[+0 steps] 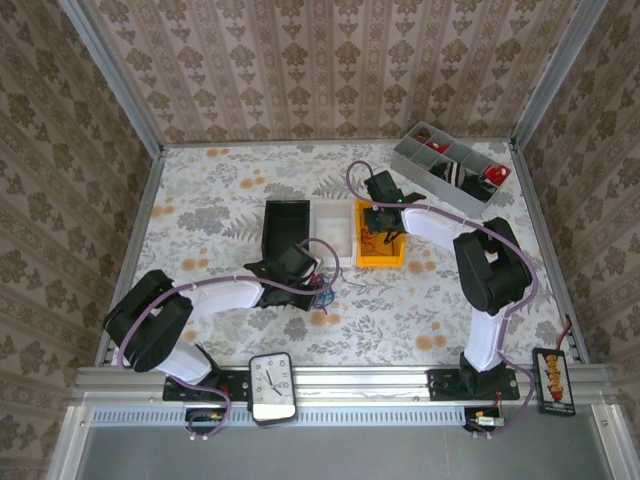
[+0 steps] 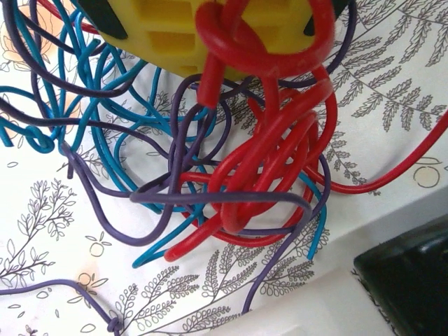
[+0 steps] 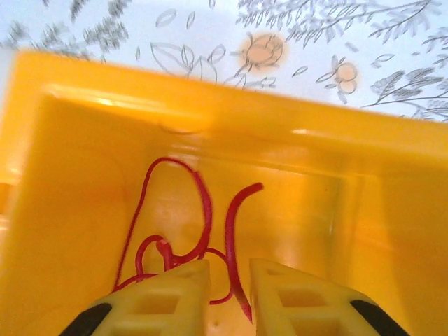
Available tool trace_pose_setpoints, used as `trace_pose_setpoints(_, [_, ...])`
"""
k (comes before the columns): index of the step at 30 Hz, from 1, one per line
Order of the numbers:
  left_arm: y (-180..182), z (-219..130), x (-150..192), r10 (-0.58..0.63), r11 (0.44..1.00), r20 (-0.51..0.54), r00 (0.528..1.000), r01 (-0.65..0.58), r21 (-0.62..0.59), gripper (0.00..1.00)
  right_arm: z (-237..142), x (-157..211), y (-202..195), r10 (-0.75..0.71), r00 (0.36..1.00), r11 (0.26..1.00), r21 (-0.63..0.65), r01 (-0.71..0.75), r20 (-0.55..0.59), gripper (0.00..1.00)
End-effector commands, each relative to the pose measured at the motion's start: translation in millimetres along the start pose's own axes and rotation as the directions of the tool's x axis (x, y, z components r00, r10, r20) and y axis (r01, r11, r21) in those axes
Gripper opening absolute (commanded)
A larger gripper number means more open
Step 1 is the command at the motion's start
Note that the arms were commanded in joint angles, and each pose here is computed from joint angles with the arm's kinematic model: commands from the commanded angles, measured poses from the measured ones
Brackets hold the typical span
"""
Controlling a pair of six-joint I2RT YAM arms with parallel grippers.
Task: Untangle the cables
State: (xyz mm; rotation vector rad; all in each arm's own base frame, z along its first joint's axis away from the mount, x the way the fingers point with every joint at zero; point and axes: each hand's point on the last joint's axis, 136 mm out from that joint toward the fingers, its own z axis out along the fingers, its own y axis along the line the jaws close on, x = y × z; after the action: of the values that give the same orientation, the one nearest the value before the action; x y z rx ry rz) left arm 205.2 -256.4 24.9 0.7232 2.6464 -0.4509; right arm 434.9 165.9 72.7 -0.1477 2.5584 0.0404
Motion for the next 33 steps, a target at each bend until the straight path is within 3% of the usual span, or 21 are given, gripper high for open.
trace_pose_setpoints(1, [-6.1, -4.1, -2.8, 0.040, 0.999, -0.011, 0.999, -0.040, 0.010, 0.00, -27.5, -22.5, -4.3, 0.016, 0.998, 1.000, -0.007, -0.015, 0.059, 0.31])
trace_pose_setpoints(12, [-12.4, -6.2, -8.3, 0.059, 0.998, 0.001, 0.998, -0.059, 0.037, 0.00, -68.3, -41.9, -27.0, 0.091, 0.981, 0.996, -0.018, -0.090, 0.173, 0.65])
trace_pose_setpoints(23, [-14.6, -7.0, -10.9, 0.066, 0.997, 0.014, 0.998, -0.067, 0.047, 0.00, -89.5, -38.6, -26.8, 0.111, 0.973, 0.992, -0.086, -0.095, 0.204, 0.60])
trace_pose_setpoints(29, [-37.6, -15.2, -13.6, 0.110, 0.978, 0.053, 0.993, -0.117, 0.175, 0.00, -114.8, -13.8, 19.5, 0.051, 0.982, 0.965, -0.262, -0.001, 0.184, 0.57])
trace_pose_setpoints(30, [-42.4, -17.8, -14.5, 0.118, 0.971, 0.063, 0.991, -0.129, 0.202, 0.08, -119.2, -6.1, 29.3, 0.033, 0.983, 0.957, -0.289, 0.021, 0.180, 0.57])
trace_pose_setpoints(32, [-47.1, -24.2, -16.9, 0.120, 0.964, 0.077, 0.990, -0.135, 0.230, 0.37, -129.0, 16.4, 52.6, -0.015, 0.986, 0.931, -0.358, 0.076, 0.169, 0.57])
trace_pose_setpoints(33, [-48.3, -27.4, -18.6, 0.113, 0.961, 0.083, 0.990, -0.130, 0.242, 0.44, -132.2, 27.4, 60.9, -0.035, 0.987, 0.919, -0.383, 0.094, 0.159, 0.57])
